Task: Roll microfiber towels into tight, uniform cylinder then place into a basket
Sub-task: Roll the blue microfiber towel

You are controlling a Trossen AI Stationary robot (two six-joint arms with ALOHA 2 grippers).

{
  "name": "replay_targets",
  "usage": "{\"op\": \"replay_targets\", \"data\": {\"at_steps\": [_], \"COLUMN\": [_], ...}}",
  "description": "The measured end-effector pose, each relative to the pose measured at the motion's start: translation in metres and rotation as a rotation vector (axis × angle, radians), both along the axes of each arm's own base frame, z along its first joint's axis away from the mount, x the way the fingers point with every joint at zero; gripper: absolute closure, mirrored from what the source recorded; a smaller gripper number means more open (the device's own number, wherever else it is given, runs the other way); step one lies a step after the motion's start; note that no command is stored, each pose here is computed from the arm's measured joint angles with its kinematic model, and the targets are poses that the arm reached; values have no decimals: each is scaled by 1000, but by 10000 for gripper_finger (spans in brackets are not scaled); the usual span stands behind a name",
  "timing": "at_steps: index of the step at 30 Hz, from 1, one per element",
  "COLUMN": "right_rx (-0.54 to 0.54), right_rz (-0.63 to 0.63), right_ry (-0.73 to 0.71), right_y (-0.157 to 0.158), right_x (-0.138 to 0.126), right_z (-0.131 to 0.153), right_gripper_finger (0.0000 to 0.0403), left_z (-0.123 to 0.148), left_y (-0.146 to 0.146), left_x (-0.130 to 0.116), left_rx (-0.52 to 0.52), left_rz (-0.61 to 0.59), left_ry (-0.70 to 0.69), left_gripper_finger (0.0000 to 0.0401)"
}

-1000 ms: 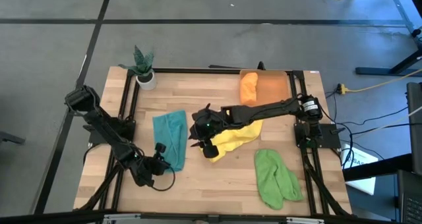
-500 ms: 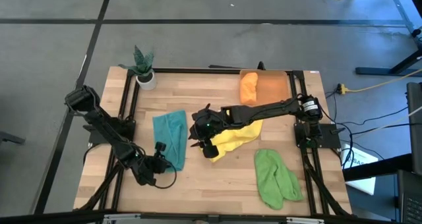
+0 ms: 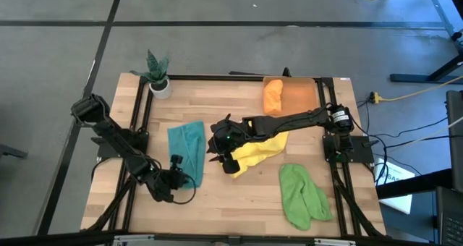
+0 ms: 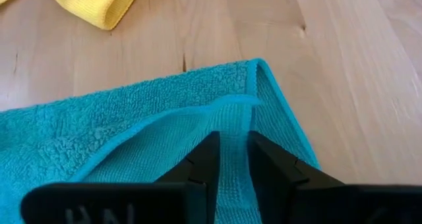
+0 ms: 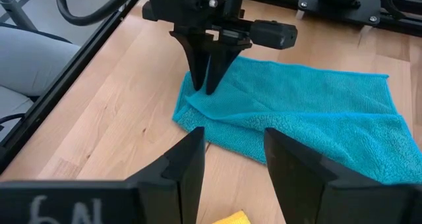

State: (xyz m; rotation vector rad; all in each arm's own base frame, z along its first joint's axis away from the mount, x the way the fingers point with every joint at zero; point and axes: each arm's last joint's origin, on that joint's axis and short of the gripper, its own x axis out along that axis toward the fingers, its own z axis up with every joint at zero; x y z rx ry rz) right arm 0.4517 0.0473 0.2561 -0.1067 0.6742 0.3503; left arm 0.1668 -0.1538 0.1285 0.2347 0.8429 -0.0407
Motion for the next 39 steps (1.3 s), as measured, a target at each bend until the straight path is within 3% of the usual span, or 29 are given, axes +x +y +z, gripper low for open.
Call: {"op": "replay_targets", "data": {"at_steps": [6, 13, 17, 21, 30, 39], "right_rx": [0, -1, -1, -1, -1, 0], "right_rz": [0, 0, 0, 0, 0, 0], "right_ry": [0, 0, 0, 0, 1, 1], "right_y": [0, 0, 0, 0, 0, 0], "right_x": [0, 0, 0, 0, 0, 0], "right_z": [0, 0, 0, 0, 0, 0], "right_gripper_finger": [246, 246, 246, 246, 246, 246], "left_z": [0, 2, 2, 1, -16, 3], "left_y": [-3, -10, -7, -4, -5, -12], "left_x": [-2, -6, -4, -1, 2, 1], "left_rx": [-3, 95, 137, 112, 159, 97], "left_rz": [-16, -181, -143, -106, -113, -134], "left_ry": [-3, -19, -45, -39, 21, -41], "left_gripper_finger": [323, 323, 323, 323, 323, 323]}}
